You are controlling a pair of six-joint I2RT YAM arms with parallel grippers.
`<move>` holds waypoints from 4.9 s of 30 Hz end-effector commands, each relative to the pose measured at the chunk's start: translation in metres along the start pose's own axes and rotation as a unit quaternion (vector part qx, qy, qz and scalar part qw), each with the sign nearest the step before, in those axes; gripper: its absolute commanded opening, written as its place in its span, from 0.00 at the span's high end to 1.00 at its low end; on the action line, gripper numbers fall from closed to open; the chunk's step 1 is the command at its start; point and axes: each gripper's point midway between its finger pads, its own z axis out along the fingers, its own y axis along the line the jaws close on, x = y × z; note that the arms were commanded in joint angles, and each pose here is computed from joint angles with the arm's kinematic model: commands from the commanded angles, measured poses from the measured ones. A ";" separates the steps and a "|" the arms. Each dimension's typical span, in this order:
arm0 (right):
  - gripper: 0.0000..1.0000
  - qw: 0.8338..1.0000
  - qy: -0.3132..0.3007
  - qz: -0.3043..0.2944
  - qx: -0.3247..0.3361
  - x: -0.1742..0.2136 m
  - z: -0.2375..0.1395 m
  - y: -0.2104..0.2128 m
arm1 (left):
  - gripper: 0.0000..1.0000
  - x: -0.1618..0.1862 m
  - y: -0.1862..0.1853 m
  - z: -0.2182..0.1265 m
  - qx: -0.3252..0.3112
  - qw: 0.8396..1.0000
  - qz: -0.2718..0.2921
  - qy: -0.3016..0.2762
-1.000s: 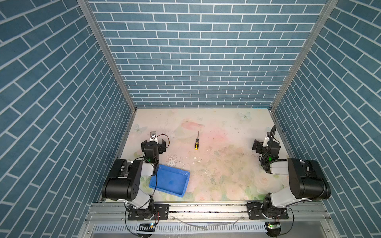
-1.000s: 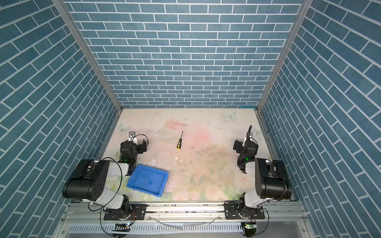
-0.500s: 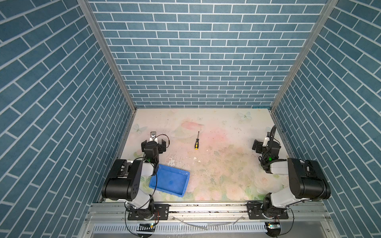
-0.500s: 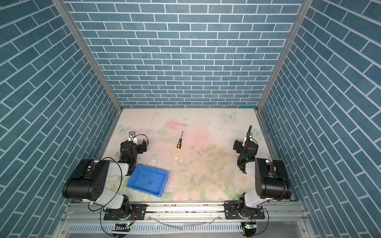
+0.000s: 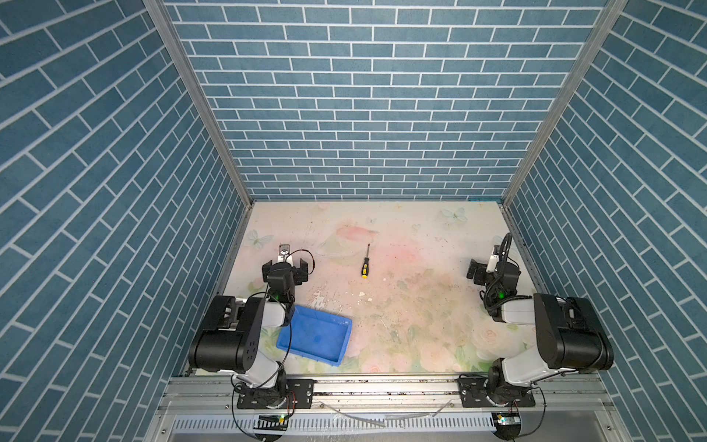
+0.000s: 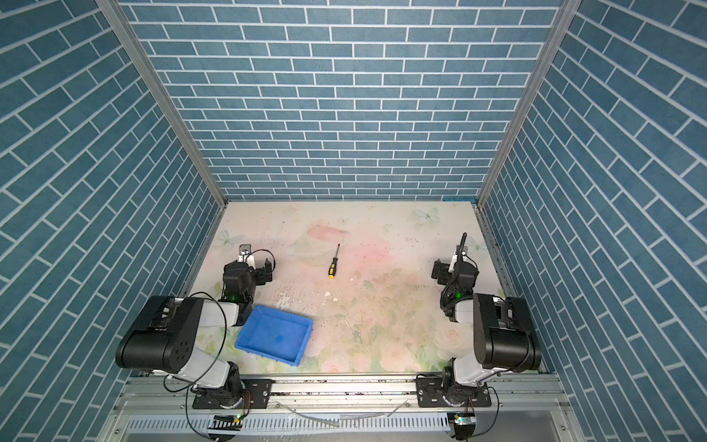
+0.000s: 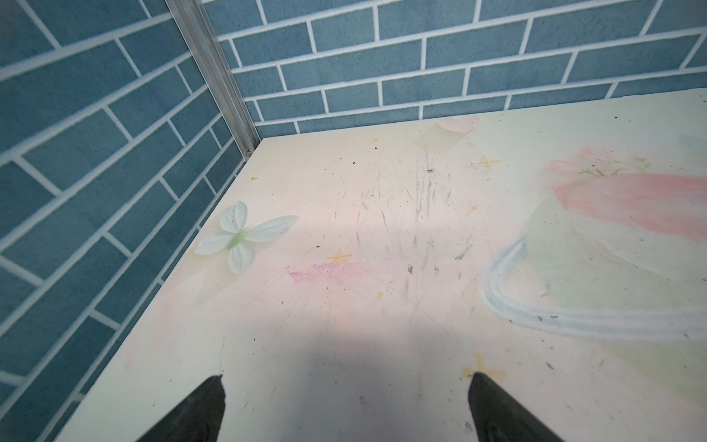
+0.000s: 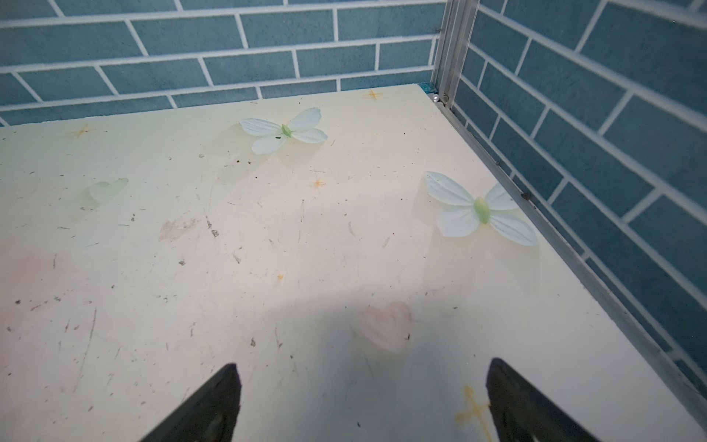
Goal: Put the screwdriver in the bin
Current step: 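Move the left gripper over the yellow-handled screwdriver while the right arm reaches inward, then lower the left gripper and close it on the screwdriver handle, then lift the screwdriver with the left gripper and carry it over the blue bin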
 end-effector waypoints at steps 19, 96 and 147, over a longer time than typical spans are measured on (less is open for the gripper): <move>0.01 0.989 -0.051 -0.077 -0.114 -0.075 -0.080 0.074 | 0.00 -0.111 -0.060 -0.066 0.041 0.998 0.021 -0.041; 0.01 0.874 -0.031 -0.169 -0.455 -0.076 -0.215 0.258 | 0.96 -0.065 -0.251 -0.033 0.115 0.950 -0.057 0.286; 0.01 0.751 -0.054 -0.263 -0.603 -0.077 -0.288 0.346 | 1.00 0.054 -0.089 -0.233 -0.052 0.847 -0.419 0.323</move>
